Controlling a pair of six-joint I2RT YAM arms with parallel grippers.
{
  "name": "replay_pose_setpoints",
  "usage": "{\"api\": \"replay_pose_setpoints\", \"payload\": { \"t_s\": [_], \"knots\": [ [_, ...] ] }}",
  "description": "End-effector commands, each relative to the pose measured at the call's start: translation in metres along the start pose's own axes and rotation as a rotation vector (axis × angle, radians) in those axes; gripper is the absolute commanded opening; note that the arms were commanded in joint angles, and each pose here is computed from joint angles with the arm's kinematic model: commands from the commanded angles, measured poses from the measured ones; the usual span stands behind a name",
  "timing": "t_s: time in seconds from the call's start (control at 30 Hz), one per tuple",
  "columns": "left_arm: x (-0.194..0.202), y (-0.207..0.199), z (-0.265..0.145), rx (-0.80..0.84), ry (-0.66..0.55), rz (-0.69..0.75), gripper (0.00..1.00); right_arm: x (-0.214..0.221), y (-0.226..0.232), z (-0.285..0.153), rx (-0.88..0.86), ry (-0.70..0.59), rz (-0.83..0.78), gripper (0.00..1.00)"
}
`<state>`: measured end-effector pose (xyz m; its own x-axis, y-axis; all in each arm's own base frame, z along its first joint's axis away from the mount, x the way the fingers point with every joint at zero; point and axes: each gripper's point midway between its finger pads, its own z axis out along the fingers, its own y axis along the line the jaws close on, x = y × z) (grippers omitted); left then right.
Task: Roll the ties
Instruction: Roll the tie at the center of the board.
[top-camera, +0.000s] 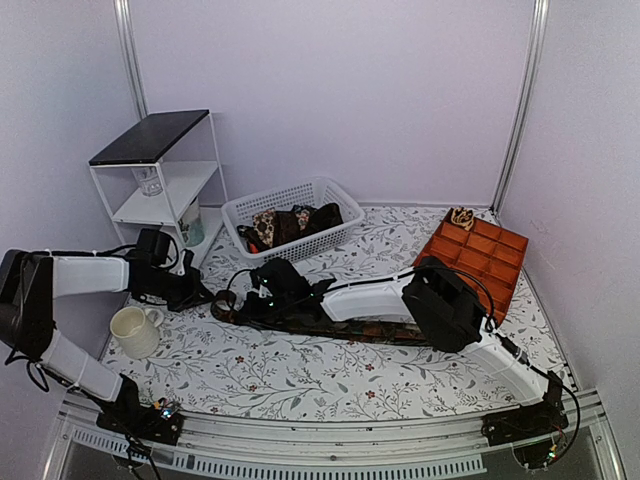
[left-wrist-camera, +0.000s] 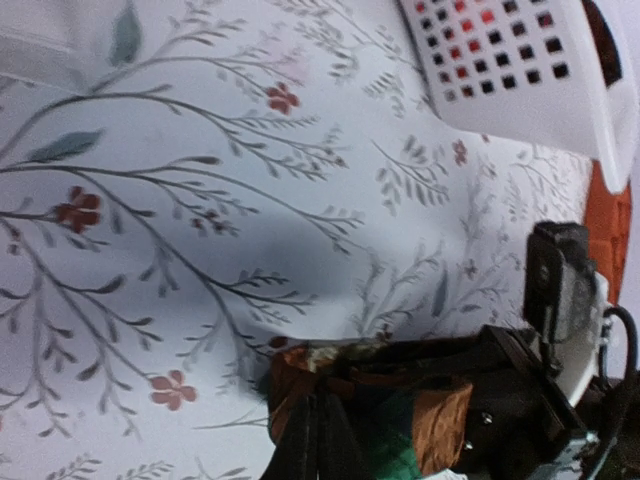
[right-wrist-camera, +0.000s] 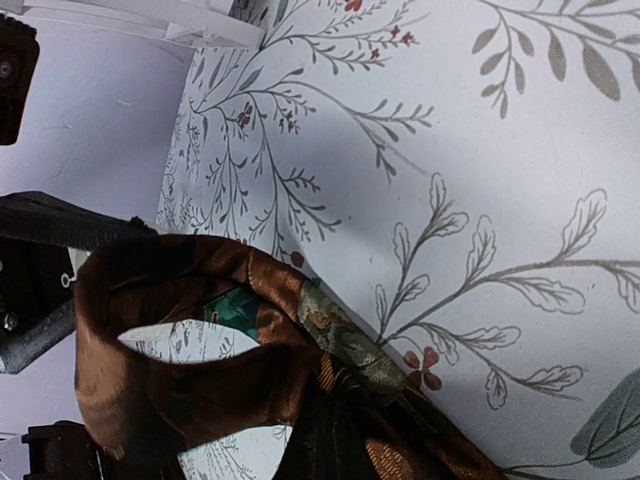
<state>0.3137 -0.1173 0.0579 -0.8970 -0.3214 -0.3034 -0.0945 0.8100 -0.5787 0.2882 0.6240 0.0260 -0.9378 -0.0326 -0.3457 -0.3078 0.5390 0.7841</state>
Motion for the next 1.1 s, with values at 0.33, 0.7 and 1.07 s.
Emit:
{"api": "replay_pose_setpoints", "payload": {
  "t_s": [0.33,0.7,1.07],
  "knots": [
    [-0.038,-0.007,-0.04,-0.095,-0.168,0.059,0.11,0.017,-0.051,0.0,0.138,0.031,0.028,0.0],
    [-0.004,0.016,0.001,-0.087,-0.013,0.008,0.0,0.012,-0.052,-0.002,0.143,0.016,0.024,0.0],
    [-0.003,0.062,0.023,-0.261,-0.02,0.029,0.0,0.012,-0.059,-0.004,0.165,0.01,0.016,0.0]
  ]
}}
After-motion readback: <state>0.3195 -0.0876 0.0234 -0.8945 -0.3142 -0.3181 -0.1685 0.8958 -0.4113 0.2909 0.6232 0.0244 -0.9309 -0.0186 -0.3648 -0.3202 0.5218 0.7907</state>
